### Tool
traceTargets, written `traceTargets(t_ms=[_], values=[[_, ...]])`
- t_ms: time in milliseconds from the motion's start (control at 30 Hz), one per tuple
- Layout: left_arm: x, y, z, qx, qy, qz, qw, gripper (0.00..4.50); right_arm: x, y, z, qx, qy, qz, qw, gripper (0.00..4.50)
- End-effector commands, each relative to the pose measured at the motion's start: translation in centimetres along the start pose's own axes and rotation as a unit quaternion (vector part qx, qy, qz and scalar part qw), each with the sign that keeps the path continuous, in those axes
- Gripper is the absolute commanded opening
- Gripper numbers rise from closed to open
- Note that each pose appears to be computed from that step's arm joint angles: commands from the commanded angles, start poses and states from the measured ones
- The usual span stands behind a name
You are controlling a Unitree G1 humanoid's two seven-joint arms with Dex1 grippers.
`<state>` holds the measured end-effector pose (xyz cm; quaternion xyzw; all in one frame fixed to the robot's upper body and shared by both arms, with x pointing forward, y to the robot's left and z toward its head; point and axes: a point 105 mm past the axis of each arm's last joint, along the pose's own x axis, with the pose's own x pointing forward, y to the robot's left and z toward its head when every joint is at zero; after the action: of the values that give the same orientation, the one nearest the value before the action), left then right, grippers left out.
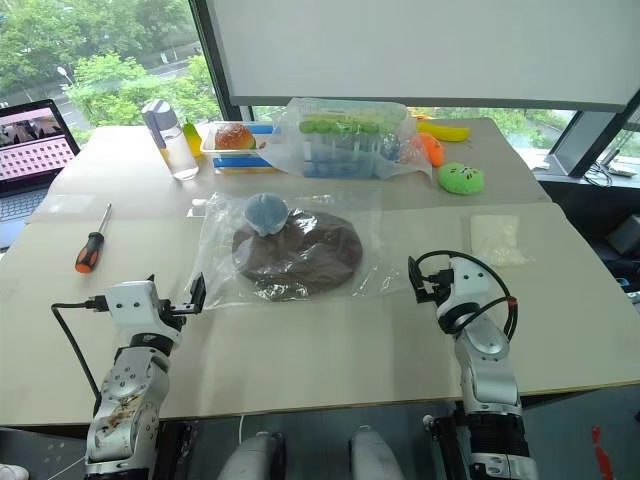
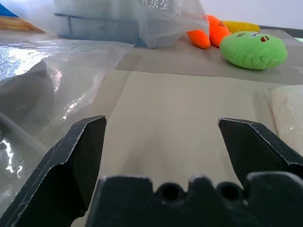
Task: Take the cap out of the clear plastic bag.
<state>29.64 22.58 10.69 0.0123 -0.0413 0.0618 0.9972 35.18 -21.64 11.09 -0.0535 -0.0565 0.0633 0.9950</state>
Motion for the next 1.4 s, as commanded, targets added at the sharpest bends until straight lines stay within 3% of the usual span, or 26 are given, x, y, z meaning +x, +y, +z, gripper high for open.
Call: traceTargets(t_ms=[33,167,367,667,833,1000,1133,1233,1400], values=[[0.9,-0.2,2.4,0.004,-0.033,-0.017,0.999,4.46,0.2,-0.2,2.2,-0.019,-0.027,0.027,0.999,4.50],[3.2,-0.5,6.7,0.021,-0.074,-0.056,0.995,4.46,1.0,-0.4,4.8,-0.029,-0.042,0.091,0.994,4.50],[6.9,-0.1,9.0,0.012,-0.057,-0.080,0.995,4.46,1.5,2.2,8.2,-0.053,-0.050,0.225,0.972,4.50],[9.3,-4.2,10.1,-0.019,0.001,-0.175,0.984,4.46,0.0,9.7,14.1,-0.012,-0.059,0.418,0.907,4.50],[10.4,-7.5,9.7,-0.023,0.027,-0.229,0.973,4.46,0.1,10.9,14.3,-0.010,-0.056,0.423,0.904,4.50],[12.5,-11.6,12.2,-0.066,0.007,-0.287,0.956,4.46,0.3,11.4,13.5,-0.012,-0.059,0.414,0.908,4.50],[14.1,-13.1,12.9,-0.072,0.012,-0.300,0.951,4.46,0.3,11.8,15.0,0.003,-0.095,0.406,0.909,4.50],[15.4,-14.7,11.5,-0.082,0.039,-0.305,0.948,4.46,0.2,12.0,15.3,0.002,-0.103,0.403,0.909,4.50],[16.7,-14.5,7.5,-0.071,0.104,-0.267,0.955,4.46,0.1,11.8,15.4,-0.002,-0.106,0.393,0.913,4.50]])
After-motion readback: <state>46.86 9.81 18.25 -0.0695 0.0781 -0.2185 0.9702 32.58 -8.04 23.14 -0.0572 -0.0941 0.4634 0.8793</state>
